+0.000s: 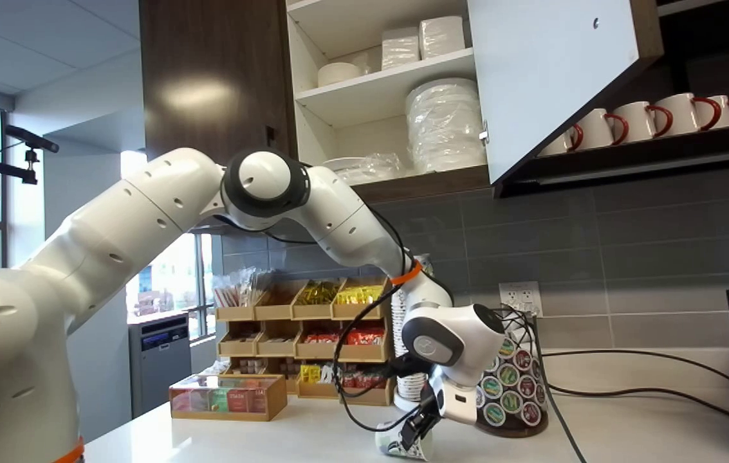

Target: Put the cup upright in the cabinet

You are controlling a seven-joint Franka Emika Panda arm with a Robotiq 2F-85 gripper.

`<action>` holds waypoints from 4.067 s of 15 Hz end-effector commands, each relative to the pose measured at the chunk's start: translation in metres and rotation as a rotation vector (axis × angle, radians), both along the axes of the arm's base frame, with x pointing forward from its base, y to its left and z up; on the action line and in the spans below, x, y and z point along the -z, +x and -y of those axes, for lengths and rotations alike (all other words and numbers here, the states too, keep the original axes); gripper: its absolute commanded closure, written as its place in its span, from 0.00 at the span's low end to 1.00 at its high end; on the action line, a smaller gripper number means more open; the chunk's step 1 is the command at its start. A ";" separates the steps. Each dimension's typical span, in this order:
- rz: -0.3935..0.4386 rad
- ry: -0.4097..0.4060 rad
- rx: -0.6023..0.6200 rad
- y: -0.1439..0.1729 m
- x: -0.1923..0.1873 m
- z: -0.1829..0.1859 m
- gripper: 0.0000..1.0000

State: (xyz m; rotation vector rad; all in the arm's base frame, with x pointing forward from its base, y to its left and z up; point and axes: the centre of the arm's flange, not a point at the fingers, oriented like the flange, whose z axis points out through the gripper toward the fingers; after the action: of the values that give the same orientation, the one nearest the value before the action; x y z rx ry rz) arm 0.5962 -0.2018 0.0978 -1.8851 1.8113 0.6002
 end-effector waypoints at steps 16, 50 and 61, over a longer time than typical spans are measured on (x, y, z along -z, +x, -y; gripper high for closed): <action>0.482 -0.460 -0.279 -0.031 -0.133 -0.047 0.99; 0.734 -0.851 -1.132 -0.095 -0.462 -0.143 0.99; 0.801 -0.891 -1.145 -0.094 -0.507 -0.152 0.99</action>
State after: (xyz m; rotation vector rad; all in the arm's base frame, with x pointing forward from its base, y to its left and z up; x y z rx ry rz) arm 0.5009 -0.0526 0.5838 -3.0291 0.3682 -0.6868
